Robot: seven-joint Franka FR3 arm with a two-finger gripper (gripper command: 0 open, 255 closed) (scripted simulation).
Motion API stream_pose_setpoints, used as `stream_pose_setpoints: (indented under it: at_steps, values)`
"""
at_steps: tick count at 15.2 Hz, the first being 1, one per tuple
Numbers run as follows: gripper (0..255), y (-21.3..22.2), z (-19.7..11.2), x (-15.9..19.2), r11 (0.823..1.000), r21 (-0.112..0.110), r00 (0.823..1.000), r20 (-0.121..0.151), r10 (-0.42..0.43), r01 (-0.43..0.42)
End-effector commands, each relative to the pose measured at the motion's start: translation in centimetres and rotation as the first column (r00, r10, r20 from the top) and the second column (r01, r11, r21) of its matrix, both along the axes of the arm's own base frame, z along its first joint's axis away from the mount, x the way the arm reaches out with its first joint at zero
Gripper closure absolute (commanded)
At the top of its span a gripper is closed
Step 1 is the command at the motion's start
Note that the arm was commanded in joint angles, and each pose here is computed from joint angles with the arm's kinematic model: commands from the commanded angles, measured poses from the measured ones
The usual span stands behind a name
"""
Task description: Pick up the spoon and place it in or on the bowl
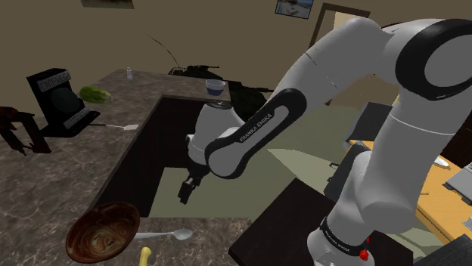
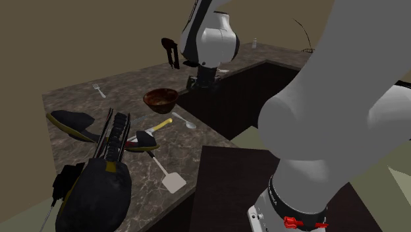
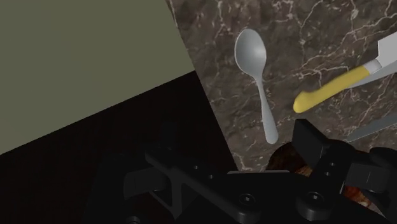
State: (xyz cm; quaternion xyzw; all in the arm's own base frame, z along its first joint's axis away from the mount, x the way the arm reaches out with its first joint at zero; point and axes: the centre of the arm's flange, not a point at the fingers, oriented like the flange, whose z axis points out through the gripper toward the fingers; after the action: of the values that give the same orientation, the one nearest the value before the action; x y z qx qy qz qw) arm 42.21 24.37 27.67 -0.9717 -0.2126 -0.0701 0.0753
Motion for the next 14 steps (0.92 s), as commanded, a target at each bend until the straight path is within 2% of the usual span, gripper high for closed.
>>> stream_pose_setpoints:
  at_steps: [1,10,14]
  values:
    - [0,1.9,-1.7,0.3,0.999,0.007,0.999,0.009,0.033,-0.033]
    - [0,9.9,-10.0,1.5,0.984,0.027,0.983,0.047,0.176,-0.178]
    - [0,10.3,-11.6,1.6,0.984,0.027,0.983,0.048,0.177,-0.179]
